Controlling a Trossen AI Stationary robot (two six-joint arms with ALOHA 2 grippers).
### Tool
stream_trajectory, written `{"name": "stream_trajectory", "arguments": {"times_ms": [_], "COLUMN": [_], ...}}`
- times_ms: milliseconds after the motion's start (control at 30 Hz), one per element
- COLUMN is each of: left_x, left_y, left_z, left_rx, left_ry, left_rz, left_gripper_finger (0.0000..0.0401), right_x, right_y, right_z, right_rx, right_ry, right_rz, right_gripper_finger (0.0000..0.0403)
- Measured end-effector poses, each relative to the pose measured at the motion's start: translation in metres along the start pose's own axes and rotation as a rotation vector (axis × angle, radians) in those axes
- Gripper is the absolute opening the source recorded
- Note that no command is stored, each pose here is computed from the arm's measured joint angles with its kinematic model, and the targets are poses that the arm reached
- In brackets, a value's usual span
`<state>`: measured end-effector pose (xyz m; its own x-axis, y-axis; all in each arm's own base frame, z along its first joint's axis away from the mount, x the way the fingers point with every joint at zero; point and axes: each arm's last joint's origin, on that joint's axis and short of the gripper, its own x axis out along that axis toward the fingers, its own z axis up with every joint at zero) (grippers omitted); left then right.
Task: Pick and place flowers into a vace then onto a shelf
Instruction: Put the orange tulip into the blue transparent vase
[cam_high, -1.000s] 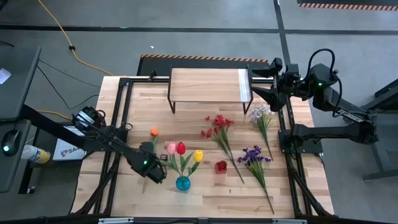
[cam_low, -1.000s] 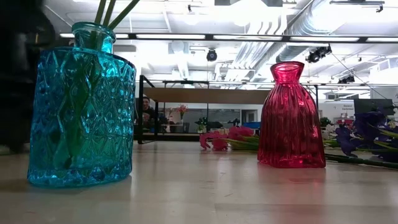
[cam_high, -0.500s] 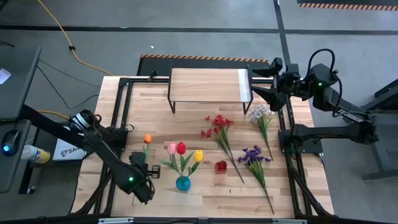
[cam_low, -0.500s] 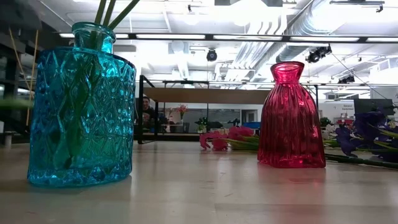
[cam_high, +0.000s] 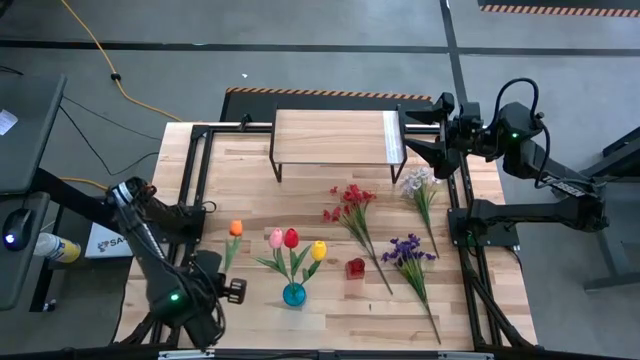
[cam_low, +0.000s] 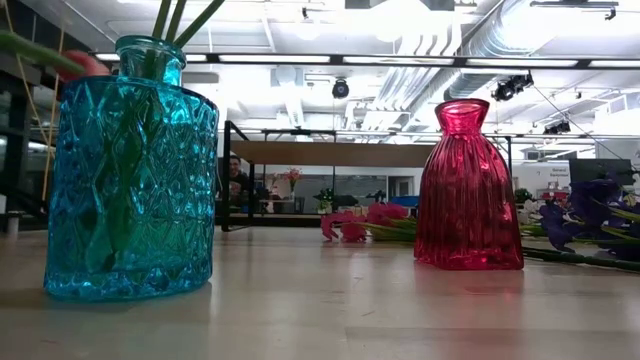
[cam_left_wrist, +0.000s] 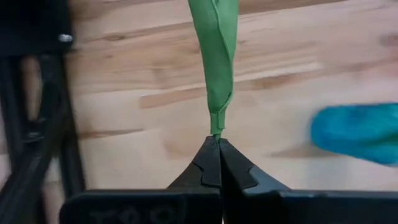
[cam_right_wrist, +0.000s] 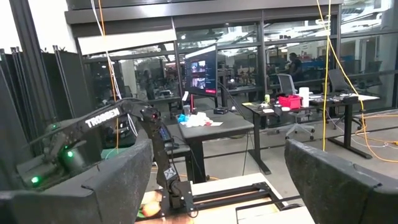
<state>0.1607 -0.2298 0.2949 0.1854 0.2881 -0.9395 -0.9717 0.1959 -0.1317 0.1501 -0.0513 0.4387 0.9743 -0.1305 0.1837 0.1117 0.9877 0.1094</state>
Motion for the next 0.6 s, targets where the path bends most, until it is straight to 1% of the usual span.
{"name": "stream_trajectory", "arguments": {"times_ms": [100,267,467,600], "left_x": [-0.005,-0.019,-0.038,-0.042], "left_y": [0.002,0.001,0.0,-0.003], "left_z": [-0.002,-0.003,-0.003,0.0], "left_rx": [0.01,0.01,0.026,0.026], "left_ry": [0.011,0.041,-0.003,-0.066], "left_rz": [-0.009,-0.061,-0.225,-0.308], "left_gripper_finger": [0.0021,0.0021,0.0021,0.0021], "right_x": [0.0,0.0,0.0,0.0], "right_y": [0.0,-0.001,-0.002,-0.002], "right_z": [0.0,0.0,0.0,0.0], "right_rx": [0.0,0.006,0.03,0.056], "right_ry": [-0.002,-0.006,-0.005,-0.002], "right_rz": [-0.01,-0.04,-0.052,-0.053], "right_gripper_finger": [0.0354,0.0354,0.0354,0.0353]}}
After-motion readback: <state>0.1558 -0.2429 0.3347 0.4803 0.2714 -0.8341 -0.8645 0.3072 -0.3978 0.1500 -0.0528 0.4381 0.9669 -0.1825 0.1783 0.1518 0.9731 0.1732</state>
